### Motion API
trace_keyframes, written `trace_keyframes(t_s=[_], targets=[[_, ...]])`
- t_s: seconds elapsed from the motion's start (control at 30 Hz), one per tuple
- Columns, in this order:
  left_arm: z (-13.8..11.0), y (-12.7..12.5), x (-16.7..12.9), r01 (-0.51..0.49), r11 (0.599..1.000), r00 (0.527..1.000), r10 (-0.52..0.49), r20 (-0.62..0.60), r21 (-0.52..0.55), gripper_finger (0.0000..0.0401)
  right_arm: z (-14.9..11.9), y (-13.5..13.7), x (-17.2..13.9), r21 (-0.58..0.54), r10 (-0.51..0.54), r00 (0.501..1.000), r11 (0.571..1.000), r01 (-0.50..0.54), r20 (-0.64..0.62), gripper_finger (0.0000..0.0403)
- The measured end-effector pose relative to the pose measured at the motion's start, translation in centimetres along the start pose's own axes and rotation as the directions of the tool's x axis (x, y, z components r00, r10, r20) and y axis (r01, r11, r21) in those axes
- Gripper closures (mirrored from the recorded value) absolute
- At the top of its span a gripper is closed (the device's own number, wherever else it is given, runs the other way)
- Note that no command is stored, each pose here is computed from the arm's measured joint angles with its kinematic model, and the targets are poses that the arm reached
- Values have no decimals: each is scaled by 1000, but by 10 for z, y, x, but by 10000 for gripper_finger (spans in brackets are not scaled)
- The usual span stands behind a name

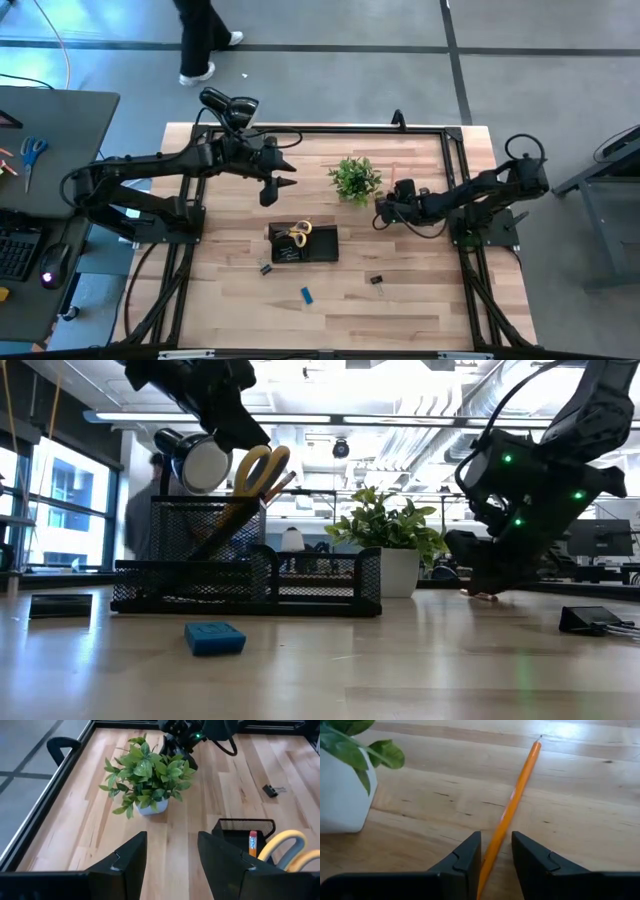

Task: Pick and place office supplies into organizer
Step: Put the orange pencil into the black desk organizer

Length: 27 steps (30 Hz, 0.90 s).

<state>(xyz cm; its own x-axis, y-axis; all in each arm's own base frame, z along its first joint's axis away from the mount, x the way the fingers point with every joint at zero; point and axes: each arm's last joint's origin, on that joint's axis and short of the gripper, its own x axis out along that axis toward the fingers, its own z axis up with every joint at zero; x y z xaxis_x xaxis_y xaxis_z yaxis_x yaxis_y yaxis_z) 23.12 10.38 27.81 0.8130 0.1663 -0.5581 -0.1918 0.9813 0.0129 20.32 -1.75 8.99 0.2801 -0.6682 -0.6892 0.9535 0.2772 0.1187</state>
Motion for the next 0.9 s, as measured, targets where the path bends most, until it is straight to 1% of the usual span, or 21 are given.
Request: trace_keyframes(t_s=[0.17,0.37,0.43,0.53,0.6,0.7,0.8,0.9], targets=[[0,0,0,0,1000,1000,0,2,13,236,-7,2,-6,-39,21,1000,999,-21,-13,328],[2,0,-2,-5,999,1000,5,17,52,235,-13,3,-12,-78,38,999,996,-40,-15,389],[1,0,-3,-7,998,1000,6,15,68,235,-13,3,-12,-85,38,999,996,-39,-19,393],[1,0,-3,-6,996,1000,5,10,89,235,-13,2,-14,-88,37,998,995,-41,-45,382],[0,-1,-3,-4,996,1000,4,1,89,235,-10,1,-18,-93,51,995,994,-59,-81,379],[-1,-1,-3,-2,995,1000,3,-10,96,235,-4,-3,-28,-88,89,980,990,-106,-176,387],[-1,-1,-3,-1,994,1000,2,-12,109,235,3,-8,-41,-72,156,943,980,-184,-293,398],[-1,-1,-3,-1,994,1000,2,-12,110,235,11,-12,-55,-22,242,897,963,-268,-369,398]])
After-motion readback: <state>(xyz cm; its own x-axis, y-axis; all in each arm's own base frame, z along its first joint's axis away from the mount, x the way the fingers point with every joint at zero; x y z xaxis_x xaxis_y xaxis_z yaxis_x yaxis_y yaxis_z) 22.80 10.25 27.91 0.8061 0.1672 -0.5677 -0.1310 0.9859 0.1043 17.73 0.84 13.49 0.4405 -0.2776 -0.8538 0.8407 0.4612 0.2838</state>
